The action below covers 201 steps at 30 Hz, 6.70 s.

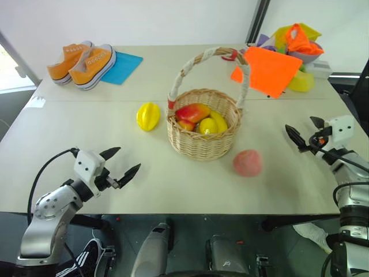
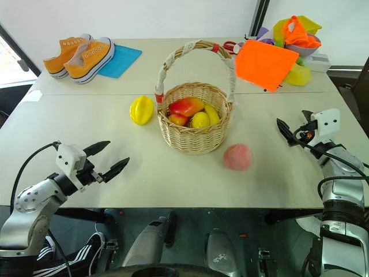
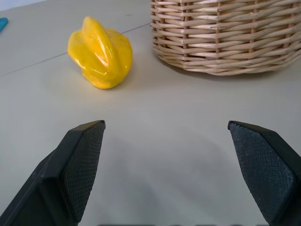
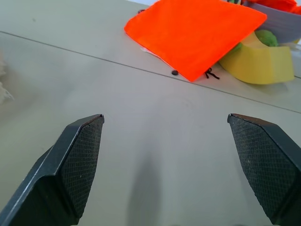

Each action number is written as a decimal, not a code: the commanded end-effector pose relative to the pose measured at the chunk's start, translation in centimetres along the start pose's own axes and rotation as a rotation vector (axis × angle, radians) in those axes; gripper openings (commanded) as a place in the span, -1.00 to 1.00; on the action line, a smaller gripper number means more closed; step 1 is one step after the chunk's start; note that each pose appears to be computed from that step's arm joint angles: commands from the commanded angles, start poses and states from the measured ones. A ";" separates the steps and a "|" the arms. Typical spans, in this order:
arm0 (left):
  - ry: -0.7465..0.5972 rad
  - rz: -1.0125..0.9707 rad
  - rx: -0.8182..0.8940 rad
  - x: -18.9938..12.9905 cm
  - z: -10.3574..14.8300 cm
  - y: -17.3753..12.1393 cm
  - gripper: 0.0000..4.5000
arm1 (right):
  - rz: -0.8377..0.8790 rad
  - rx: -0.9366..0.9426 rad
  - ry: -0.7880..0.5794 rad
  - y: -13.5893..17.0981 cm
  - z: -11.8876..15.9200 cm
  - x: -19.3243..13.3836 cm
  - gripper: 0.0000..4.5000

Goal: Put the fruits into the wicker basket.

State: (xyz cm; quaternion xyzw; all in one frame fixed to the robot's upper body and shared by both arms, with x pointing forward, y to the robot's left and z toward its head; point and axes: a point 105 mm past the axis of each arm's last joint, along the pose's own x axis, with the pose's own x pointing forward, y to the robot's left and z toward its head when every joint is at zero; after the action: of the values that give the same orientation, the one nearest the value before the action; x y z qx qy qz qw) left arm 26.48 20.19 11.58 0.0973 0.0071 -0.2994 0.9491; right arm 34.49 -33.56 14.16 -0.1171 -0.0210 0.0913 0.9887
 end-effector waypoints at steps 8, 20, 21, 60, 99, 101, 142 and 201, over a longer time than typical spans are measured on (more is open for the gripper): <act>-0.030 -0.001 0.061 0.8 1.1 -0.2 1.00 | 0.005 -0.033 -0.066 0.2 1.7 0.5 0.95; -0.106 0.014 0.059 2.3 2.1 0.2 1.00 | 0.029 -0.034 -0.142 0.7 3.5 0.3 0.95; -0.110 0.013 0.057 2.3 2.2 0.1 1.00 | 0.041 -0.037 -0.152 0.9 3.8 0.3 0.95; 0.003 0.393 -0.017 14.8 3.1 3.3 1.00 | 0.725 -0.282 -0.324 17.1 13.2 -2.4 0.95; -0.269 -0.309 -0.138 3.1 11.8 -4.3 -0.94 | 0.784 -0.259 -0.307 15.0 12.9 -3.0 1.00; -0.269 -0.352 -0.166 4.2 12.1 -5.8 -0.94 | 0.814 -0.210 -0.338 14.9 14.0 -3.7 1.00; -0.139 -0.576 0.159 0.6 8.4 -7.9 0.34 | 0.848 -0.246 0.262 13.2 3.2 -5.0 1.00; -0.274 -0.313 0.060 3.1 8.6 -5.2 1.00 | 0.373 -0.004 -0.222 10.2 12.9 2.3 0.98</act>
State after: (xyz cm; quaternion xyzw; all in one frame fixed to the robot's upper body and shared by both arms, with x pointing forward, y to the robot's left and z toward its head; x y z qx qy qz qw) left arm 25.72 12.61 18.29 0.0725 -0.0983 -0.4585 0.8803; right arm 33.81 -20.06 23.03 -0.1028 -0.0805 0.3132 0.9407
